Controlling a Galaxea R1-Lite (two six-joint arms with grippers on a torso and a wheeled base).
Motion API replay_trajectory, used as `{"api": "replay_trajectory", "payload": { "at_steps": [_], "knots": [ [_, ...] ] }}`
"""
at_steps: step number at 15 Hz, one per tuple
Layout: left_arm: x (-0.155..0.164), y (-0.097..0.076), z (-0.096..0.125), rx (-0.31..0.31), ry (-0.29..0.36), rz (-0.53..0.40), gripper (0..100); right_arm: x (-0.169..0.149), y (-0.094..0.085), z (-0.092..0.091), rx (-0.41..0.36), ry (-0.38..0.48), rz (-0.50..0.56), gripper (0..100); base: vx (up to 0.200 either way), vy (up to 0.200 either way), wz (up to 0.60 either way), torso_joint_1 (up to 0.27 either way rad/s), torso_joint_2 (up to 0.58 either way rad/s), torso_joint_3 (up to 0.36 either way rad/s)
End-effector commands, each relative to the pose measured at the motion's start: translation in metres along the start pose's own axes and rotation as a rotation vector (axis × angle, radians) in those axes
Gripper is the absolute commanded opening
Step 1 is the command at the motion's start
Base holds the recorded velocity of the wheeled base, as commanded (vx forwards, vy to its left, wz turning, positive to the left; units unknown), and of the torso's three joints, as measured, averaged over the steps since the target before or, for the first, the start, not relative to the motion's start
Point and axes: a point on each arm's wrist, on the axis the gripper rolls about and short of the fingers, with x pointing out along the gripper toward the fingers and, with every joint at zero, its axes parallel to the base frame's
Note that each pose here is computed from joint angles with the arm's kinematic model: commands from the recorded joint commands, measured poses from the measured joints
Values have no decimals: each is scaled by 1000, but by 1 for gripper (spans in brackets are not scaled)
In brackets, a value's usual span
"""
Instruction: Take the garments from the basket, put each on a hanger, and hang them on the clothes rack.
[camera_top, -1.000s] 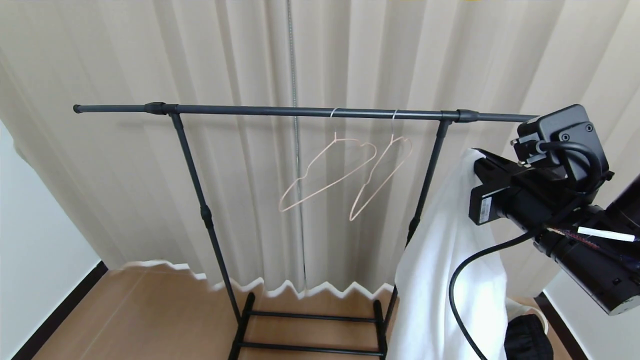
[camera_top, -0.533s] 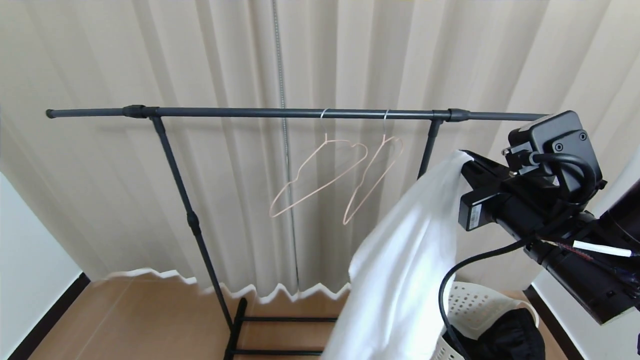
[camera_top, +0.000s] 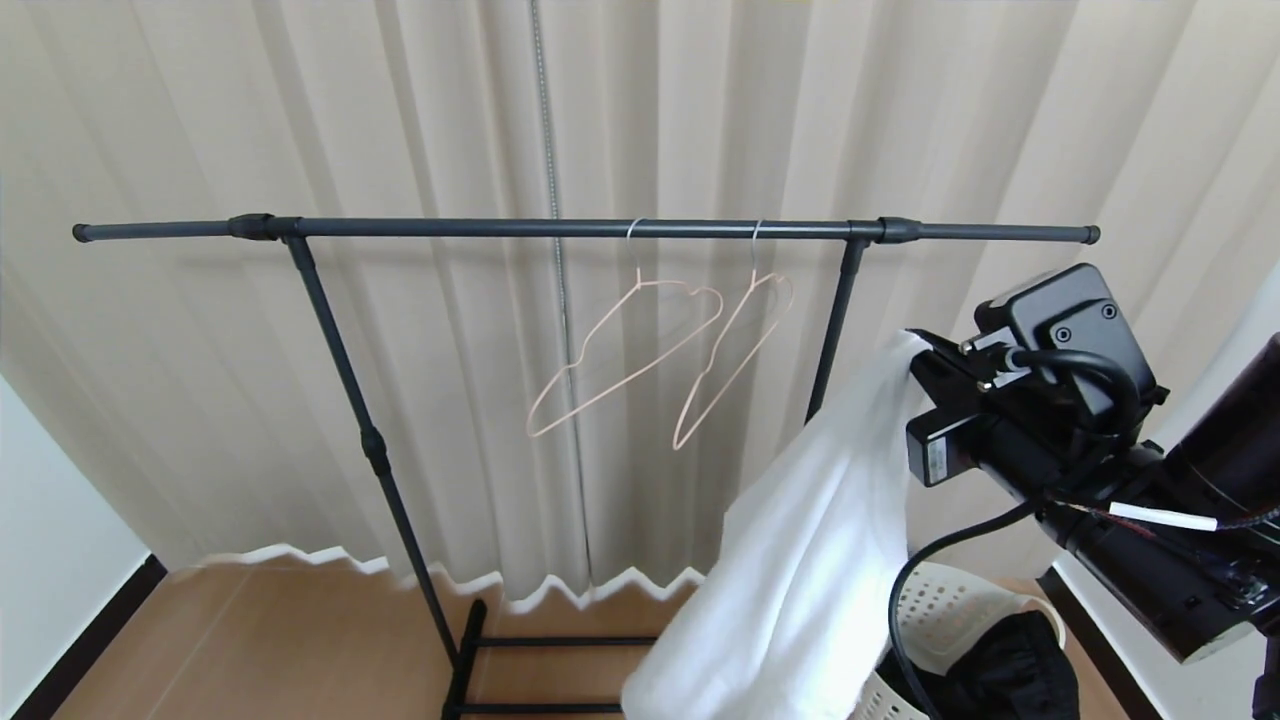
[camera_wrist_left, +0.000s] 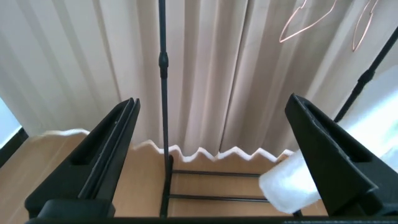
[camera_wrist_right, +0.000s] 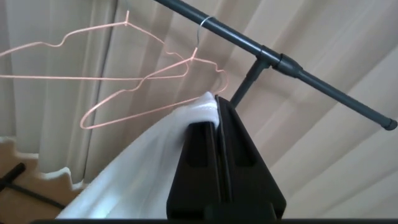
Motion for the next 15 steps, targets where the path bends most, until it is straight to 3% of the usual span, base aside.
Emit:
{"api": "replay_trajectory", "payload": {
  "at_steps": [1, 2, 3, 5, 6, 7, 10, 13, 15],
  "knots": [
    [7, 0, 1, 12, 92, -4, 100, 4, 6, -4, -13, 24, 9, 0, 0, 0, 0, 0, 0, 0],
    [13, -1, 7, 36, 151, -21, 100, 7, 9, -6, -21, 42, 13, 0, 0, 0, 0, 0, 0, 0],
    [21, -3, 27, 26, 179, -66, 100, 11, 14, -13, -23, 85, 28, 0, 0, 0, 0, 0, 0, 0],
    [37, -6, 56, -43, 227, -137, 100, 18, 16, -15, 21, 157, 47, 0, 0, 0, 0, 0, 0, 0],
    [37, -6, 56, -43, 227, -137, 100, 18, 16, -15, 21, 157, 47, 0, 0, 0, 0, 0, 0, 0],
    [74, -12, 88, -80, 342, -197, 100, 26, 19, -11, 125, 353, 91, 0, 0, 0, 0, 0, 0, 0],
    [119, -36, 110, -97, 465, -319, 100, 37, 17, 11, 342, 542, 190, 0, 0, 0, 0, 0, 0, 0],
    [149, -71, 110, 4, 550, -352, 100, 39, 16, 23, 454, 597, 259, 0, 0, 0, 0, 0, 0, 0],
    [158, -102, 106, 43, 604, -463, 100, 46, 19, 28, 515, 586, 247, 0, 0, 0, 0, 0, 0, 0]
  ]
}}
